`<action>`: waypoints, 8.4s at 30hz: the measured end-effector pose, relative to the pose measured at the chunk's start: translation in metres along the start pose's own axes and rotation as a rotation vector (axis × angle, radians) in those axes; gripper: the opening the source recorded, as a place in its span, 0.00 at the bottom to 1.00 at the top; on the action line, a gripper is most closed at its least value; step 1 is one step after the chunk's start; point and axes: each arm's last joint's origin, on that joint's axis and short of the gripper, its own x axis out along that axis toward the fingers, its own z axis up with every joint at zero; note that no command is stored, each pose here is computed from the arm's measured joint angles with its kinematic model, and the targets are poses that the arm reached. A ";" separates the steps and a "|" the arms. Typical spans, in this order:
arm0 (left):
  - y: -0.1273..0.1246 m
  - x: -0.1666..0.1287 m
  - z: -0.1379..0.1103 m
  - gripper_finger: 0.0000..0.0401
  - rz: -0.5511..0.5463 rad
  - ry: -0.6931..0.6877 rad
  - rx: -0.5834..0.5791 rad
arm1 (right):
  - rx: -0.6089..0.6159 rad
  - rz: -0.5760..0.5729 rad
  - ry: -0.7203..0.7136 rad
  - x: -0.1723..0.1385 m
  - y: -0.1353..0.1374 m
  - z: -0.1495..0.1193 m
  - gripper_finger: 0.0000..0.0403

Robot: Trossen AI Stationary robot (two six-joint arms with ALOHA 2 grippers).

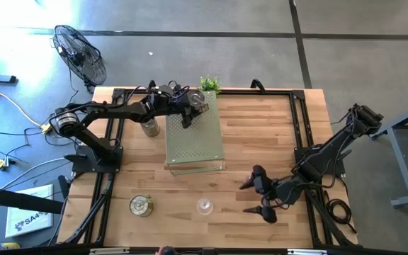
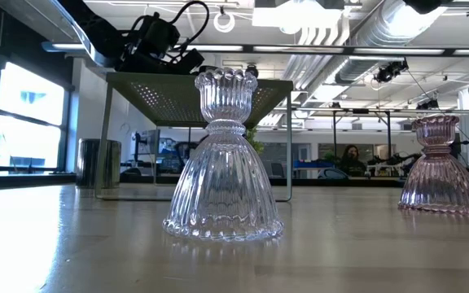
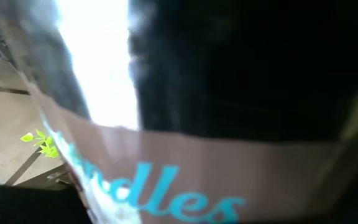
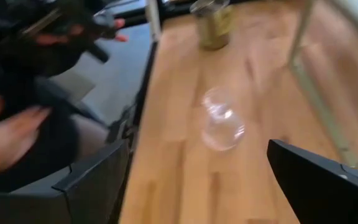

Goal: Pick & Place candle stick holders
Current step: Put the right brown scented candle on the shelf, then put the top pink candle holder on the shelf

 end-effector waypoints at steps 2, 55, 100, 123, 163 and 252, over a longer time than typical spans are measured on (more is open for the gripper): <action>0.000 0.000 0.000 0.90 0.000 -0.001 -0.013 | 0.000 0.034 0.022 0.000 0.001 -0.001 0.94; 0.011 -0.059 0.051 0.99 0.031 -0.194 0.021 | 0.000 0.077 0.049 0.000 0.002 -0.001 0.94; -0.043 -0.283 0.032 0.99 -0.608 -0.018 -0.403 | 0.751 -0.387 0.281 -0.016 -0.069 0.011 0.94; -0.041 -0.281 0.015 0.99 -0.375 0.143 -0.446 | 0.979 -0.652 0.506 0.018 -0.078 -0.021 0.95; -0.041 -0.282 0.009 0.99 -0.317 0.204 -0.450 | 0.676 -0.598 0.395 0.028 -0.080 -0.015 0.95; -0.041 -0.282 0.006 0.99 -0.291 0.238 -0.439 | 0.771 -0.648 0.514 0.028 -0.091 -0.046 0.45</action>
